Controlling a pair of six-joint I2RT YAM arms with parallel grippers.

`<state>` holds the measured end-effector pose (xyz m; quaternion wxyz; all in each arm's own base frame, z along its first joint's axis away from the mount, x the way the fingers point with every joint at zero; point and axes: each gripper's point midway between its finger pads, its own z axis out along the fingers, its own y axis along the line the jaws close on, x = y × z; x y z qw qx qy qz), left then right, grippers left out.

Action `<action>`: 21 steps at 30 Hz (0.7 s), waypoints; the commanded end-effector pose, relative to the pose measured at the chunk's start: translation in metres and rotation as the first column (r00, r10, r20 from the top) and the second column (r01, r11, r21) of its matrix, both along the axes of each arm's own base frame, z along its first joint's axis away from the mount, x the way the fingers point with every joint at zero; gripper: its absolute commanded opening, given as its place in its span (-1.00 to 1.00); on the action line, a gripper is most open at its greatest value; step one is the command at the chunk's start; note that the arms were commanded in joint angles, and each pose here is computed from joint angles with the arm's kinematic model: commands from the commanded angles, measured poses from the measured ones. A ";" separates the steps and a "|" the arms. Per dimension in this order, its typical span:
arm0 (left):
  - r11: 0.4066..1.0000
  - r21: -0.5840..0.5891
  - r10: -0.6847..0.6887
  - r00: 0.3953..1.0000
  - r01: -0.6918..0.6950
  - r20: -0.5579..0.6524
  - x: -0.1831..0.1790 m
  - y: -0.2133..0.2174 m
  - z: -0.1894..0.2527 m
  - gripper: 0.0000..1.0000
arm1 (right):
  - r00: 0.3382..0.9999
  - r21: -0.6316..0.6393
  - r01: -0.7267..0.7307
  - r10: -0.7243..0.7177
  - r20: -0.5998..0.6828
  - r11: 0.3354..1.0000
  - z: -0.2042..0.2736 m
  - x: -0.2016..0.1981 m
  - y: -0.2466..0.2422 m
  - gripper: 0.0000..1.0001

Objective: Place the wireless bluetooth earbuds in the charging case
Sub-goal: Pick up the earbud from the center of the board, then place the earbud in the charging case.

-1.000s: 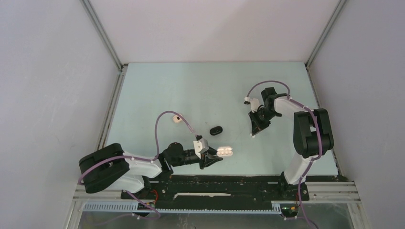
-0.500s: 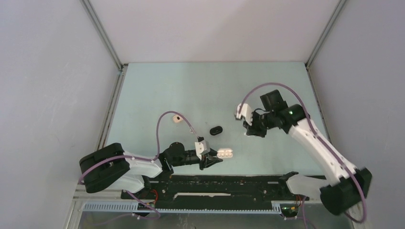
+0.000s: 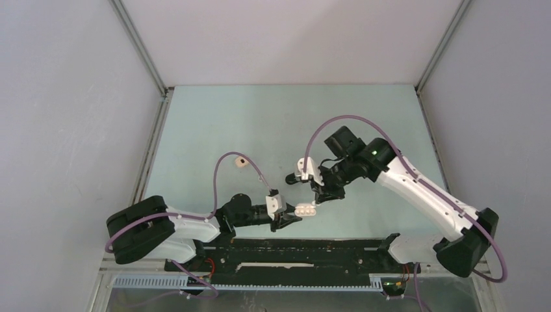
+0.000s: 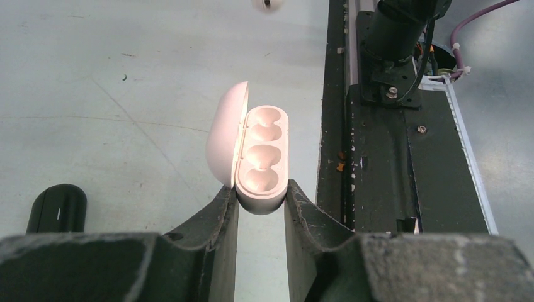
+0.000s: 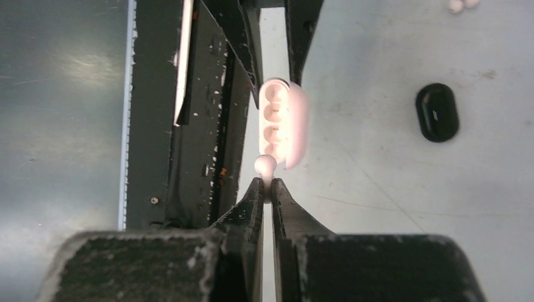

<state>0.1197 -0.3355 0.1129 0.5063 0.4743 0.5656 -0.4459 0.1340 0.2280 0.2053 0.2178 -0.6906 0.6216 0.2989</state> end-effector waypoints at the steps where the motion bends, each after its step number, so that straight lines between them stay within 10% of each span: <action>1: 0.998 -0.058 0.015 0.998 -0.012 0.059 0.008 -0.007 0.020 -1.00 | 0.998 0.026 -0.028 0.030 -0.053 0.999 0.011 -0.010 0.023 -1.00; 21: 0.992 -0.122 0.024 0.999 -0.028 -0.030 0.008 -0.011 0.030 -1.00 | 0.994 -0.138 -0.030 0.043 0.098 0.990 -0.018 0.003 0.047 -1.00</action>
